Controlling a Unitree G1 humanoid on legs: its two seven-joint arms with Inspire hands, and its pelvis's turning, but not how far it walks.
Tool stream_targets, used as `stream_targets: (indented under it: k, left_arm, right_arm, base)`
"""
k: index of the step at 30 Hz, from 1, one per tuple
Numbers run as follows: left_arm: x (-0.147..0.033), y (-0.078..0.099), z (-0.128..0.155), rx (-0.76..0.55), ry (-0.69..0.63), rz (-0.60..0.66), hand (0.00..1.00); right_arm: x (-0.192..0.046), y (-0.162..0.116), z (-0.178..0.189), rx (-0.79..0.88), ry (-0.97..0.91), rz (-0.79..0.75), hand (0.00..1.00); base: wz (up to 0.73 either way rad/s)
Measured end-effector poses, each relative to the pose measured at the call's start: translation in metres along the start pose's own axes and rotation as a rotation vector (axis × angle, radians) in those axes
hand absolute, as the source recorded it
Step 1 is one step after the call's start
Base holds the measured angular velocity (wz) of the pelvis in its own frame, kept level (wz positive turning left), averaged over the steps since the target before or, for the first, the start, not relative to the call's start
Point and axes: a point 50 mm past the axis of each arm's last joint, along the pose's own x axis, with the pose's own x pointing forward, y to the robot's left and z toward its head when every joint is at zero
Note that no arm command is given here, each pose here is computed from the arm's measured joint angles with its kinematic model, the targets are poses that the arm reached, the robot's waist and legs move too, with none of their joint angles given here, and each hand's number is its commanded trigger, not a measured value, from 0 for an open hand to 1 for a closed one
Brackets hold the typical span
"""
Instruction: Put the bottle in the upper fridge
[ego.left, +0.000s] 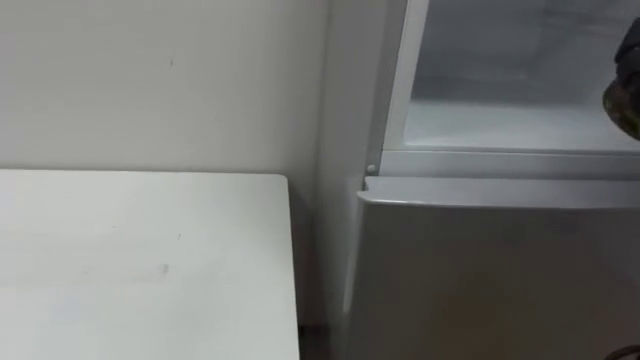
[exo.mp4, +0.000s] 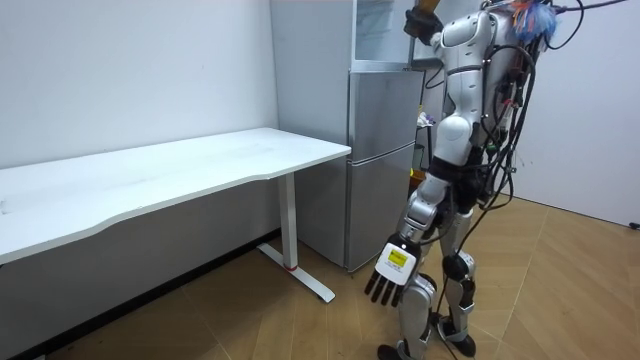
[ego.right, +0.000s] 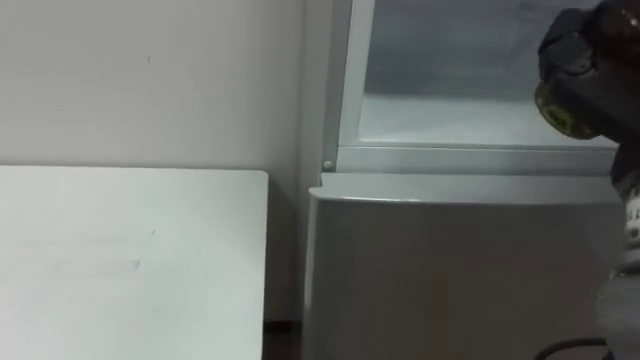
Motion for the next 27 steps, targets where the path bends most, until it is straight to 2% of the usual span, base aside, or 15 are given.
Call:
stream_targets:
  k: [11,18,22,27]
  left_arm:
    - [-0.002,0.005,-0.011,0.026,0.051,0.003,0.00]
    - [-0.002,0.012,-0.017,0.056,0.091,0.018,0.00]
    - [-0.002,0.015,-0.017,0.078,0.099,0.026,0.00]
    - [-0.003,0.019,-0.018,0.080,0.106,0.036,0.00]
  right_arm:
    - [0.007,-0.037,-0.062,-0.085,0.308,-0.184,1.00]
    - [0.029,-0.033,-0.068,-0.091,0.349,-0.240,1.00]
    - [0.041,-0.028,-0.065,-0.173,0.367,-0.206,1.00]
    - [0.053,-0.010,-0.056,-0.158,0.333,-0.167,1.00]
  base:
    - [0.04]
    - [0.01]
    - [0.00]
    - [0.04]
